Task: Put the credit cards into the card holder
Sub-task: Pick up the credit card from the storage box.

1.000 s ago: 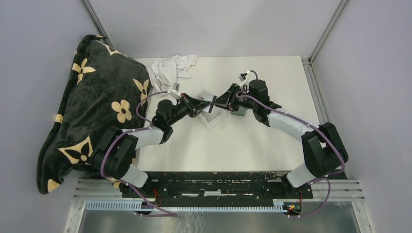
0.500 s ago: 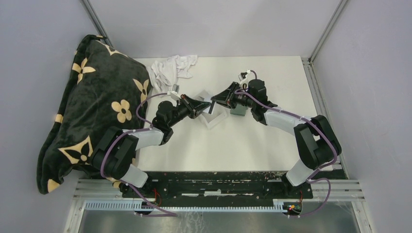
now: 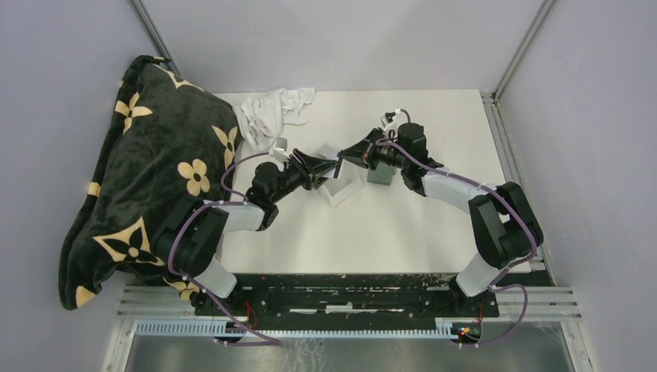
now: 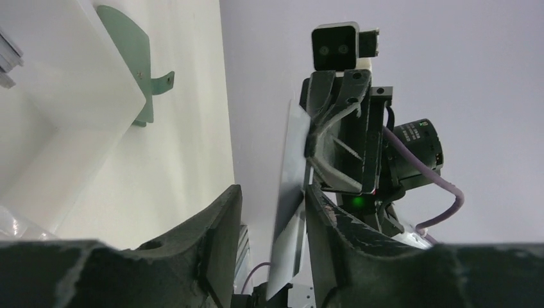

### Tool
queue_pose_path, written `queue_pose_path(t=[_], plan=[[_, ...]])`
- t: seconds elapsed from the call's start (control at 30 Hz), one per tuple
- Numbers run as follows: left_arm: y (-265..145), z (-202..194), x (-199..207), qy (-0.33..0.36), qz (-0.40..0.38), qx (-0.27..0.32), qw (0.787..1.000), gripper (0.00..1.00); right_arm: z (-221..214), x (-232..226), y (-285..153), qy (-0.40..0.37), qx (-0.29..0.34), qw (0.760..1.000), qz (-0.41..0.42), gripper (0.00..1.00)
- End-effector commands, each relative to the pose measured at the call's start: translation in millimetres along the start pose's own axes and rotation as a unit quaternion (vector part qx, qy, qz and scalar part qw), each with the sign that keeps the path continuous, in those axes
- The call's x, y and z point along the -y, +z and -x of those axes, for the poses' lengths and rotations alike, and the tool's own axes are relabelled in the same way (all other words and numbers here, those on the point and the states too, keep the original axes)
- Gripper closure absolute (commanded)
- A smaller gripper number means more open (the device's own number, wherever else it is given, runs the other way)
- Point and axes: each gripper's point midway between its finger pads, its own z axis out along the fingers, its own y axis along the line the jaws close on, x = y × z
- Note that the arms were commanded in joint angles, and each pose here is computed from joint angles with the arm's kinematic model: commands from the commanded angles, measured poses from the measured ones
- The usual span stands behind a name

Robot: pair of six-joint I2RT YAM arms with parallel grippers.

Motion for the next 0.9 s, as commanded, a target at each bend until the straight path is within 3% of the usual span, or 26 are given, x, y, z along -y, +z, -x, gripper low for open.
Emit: queue_pose_path(t=[0.0, 0.17, 0.47, 0.87], plan=[[-6.6, 12.8, 9.8, 0.029, 0.006, 0.027, 0.999, 0.5, 27.7, -37.3, -8.6, -0.046, 0.015, 0.998, 0.026, 0.99], [-26.2, 23.3, -19.6, 0.094, 0.101, 0.048, 0.989, 0.46, 51.5, -22.4, -23.4, -0.09, 0.026, 0.994, -0.061, 0.99], [-54.0, 30.5, -49.0, 0.182, 0.206, 0.051, 0.96, 0.48, 69.8, 49.5, -54.9, -0.173, -0.017, 0.936, -0.305, 0.99], [-64.0, 31.4, -77.9, 0.216, 0.259, 0.036, 0.941, 0.57, 80.0, 109.4, -60.6, -0.181, -0.07, 0.881, -0.431, 0.99]])
